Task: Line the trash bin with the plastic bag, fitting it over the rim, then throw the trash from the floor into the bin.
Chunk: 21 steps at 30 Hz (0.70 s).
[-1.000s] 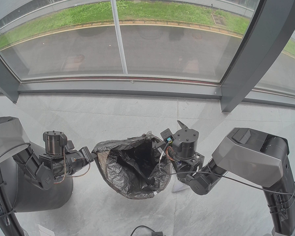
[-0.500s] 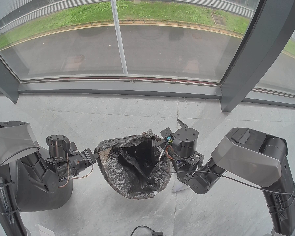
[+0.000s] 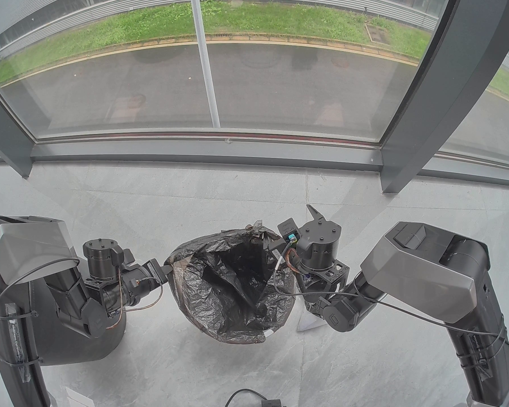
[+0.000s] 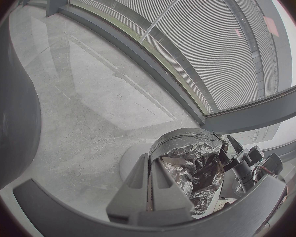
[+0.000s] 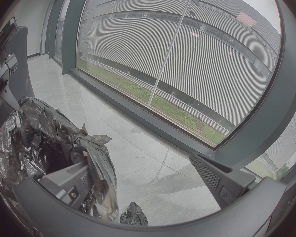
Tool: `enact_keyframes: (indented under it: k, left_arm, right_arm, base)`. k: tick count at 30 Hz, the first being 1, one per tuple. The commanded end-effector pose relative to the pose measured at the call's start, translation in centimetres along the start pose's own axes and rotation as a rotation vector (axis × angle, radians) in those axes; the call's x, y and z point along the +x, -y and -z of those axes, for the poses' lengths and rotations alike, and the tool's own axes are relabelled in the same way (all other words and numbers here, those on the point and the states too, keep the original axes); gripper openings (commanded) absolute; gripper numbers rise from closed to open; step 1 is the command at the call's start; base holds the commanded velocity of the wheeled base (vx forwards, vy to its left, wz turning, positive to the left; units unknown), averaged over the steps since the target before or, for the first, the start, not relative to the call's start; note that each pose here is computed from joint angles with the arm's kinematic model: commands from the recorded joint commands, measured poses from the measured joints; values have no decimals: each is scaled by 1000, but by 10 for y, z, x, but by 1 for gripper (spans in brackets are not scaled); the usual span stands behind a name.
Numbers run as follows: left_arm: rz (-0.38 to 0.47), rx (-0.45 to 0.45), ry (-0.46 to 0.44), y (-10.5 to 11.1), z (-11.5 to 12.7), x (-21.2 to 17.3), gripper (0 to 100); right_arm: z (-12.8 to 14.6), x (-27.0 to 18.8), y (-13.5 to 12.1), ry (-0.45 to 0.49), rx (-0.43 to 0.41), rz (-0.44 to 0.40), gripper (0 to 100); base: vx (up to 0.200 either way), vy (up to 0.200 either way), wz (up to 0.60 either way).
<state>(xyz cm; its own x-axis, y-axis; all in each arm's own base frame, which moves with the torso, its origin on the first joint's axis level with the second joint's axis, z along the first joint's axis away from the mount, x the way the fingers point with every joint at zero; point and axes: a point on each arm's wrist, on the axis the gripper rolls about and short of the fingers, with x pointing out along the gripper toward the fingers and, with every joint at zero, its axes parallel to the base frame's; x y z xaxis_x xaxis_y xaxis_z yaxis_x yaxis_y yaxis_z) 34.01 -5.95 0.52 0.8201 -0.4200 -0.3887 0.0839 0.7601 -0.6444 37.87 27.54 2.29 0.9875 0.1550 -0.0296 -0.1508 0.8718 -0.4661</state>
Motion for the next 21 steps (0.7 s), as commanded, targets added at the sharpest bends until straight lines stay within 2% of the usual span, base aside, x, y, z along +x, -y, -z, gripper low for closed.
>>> enact_keyframes:
  k: [1, 21]
  left_arm:
    - [-12, -6, -19, -6, 6, 3, 0]
    - [-18, -9, -48, -8, 15, 5, 0]
  right_arm:
    - [6, 2, -4, -10, -6, -4, 100]
    - [13, 7, -1, -20, 5, 6, 100]
  base:
    - [0, 0, 0]
    - [0, 0, 0]
